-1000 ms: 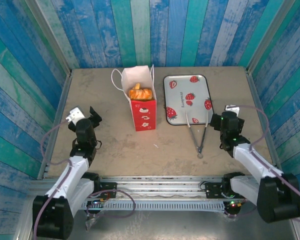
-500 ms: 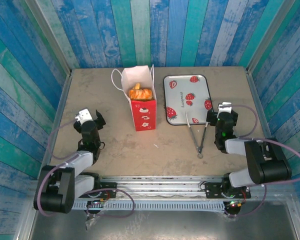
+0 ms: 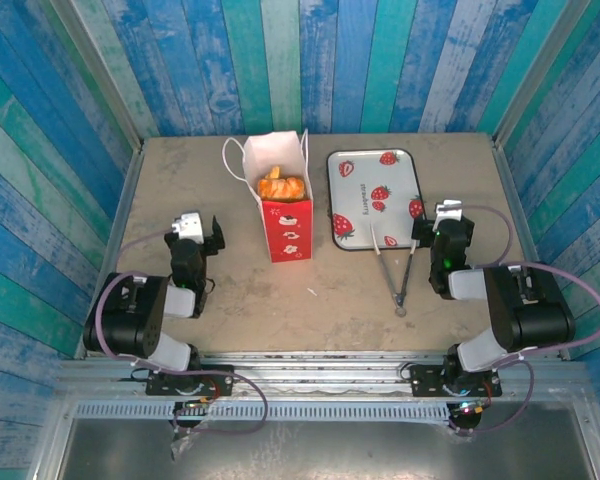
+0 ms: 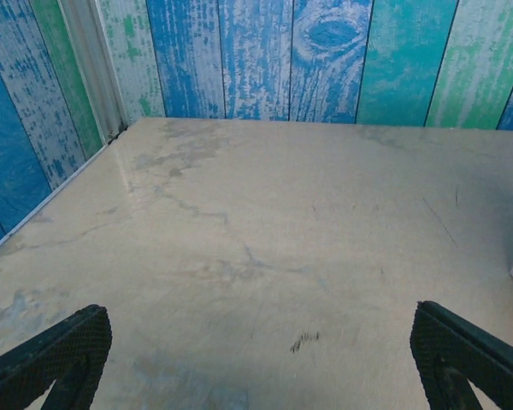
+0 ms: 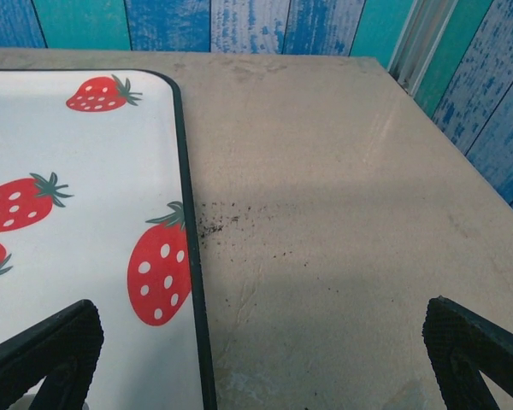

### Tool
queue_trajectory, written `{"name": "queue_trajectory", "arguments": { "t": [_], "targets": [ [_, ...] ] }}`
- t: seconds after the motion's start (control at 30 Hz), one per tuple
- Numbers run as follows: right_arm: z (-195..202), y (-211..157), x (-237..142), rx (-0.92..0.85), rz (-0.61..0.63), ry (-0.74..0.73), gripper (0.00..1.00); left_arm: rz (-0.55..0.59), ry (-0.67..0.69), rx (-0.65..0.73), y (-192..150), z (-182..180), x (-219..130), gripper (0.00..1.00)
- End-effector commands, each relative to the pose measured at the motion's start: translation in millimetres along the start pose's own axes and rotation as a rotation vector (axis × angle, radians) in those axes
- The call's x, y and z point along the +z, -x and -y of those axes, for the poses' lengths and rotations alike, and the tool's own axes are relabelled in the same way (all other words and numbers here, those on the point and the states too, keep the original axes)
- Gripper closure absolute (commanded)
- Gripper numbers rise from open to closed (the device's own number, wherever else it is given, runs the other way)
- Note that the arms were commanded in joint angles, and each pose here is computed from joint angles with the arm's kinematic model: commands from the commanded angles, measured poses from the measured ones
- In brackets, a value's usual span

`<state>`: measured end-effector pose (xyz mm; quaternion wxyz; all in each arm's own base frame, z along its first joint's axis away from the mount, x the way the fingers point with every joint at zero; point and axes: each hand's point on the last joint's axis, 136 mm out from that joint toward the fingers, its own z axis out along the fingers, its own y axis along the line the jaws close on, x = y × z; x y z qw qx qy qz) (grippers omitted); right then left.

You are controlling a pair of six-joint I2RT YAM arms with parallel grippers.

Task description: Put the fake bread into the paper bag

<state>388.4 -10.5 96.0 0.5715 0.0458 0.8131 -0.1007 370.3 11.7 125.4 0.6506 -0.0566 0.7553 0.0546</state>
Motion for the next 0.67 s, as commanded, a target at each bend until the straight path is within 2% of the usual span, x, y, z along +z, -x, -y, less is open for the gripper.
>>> {"name": "queue_trajectory", "arguments": {
  "t": [0.0,0.63],
  "targets": [
    [0.5,6.7,1.0,0.004,0.010,0.004,0.00,0.006,0.003,-0.018,4.8,-5.4,10.2,0.06],
    [0.5,6.5,0.8,0.004,0.008,0.005,0.00,-0.005,-0.008,-0.010,4.7,-3.3,11.1,0.06]
  ]
}}
